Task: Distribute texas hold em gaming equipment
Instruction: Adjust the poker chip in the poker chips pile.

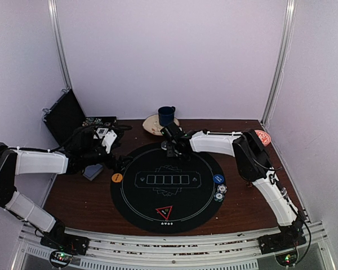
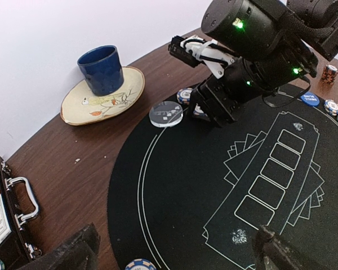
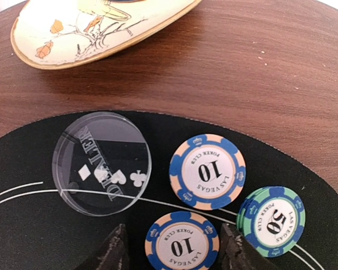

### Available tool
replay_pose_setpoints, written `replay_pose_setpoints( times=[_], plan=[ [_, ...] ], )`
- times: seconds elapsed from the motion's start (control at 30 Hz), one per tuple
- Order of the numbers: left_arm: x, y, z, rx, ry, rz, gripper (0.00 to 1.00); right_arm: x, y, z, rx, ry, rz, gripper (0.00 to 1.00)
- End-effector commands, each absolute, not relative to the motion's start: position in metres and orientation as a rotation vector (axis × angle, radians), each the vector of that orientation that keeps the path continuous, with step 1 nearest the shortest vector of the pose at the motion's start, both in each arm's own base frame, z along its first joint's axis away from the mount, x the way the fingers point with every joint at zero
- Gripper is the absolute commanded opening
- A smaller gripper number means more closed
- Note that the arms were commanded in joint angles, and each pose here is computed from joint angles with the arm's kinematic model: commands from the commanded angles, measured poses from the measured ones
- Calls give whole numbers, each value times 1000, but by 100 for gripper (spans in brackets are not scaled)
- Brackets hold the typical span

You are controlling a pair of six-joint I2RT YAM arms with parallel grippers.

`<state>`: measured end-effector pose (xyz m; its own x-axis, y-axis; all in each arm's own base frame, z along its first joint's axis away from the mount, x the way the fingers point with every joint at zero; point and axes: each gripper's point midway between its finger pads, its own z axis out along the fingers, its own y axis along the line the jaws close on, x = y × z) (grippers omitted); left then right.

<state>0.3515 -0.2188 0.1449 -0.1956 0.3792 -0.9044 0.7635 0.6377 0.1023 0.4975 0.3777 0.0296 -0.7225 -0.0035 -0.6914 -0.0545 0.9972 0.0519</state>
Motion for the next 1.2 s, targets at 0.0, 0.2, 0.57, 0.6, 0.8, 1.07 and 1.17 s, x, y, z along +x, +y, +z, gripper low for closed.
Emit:
replay_pose_setpoints(
  times=[0.0, 0.2, 0.57, 0.6, 0.8, 1.07, 1.17],
  plan=[
    [360, -221, 163, 904, 1747, -451, 98, 491, 355, -21, -37, 2468, -22, 53],
    [361, -221, 163, 905, 1748, -450, 98, 490, 351, -24, -31, 2466, -40, 49],
    [361, -221, 161, 905, 1753, -452, 98, 488, 349, -21, -30, 2461, -47, 38],
    [361, -222, 161, 905, 1752, -453, 98, 488, 348, -21, -30, 2461, -50, 37],
    [361, -221, 162, 906, 1751, -452, 98, 485, 352, -13, -37, 2447, -38, 37],
    [361, -222, 161, 905, 1754, -454, 98, 479, 368, 17, -68, 2390, 11, 38],
    [361, -222, 161, 907, 1752, -455, 98, 480, 369, 34, -57, 2359, 30, 38]
  ],
)
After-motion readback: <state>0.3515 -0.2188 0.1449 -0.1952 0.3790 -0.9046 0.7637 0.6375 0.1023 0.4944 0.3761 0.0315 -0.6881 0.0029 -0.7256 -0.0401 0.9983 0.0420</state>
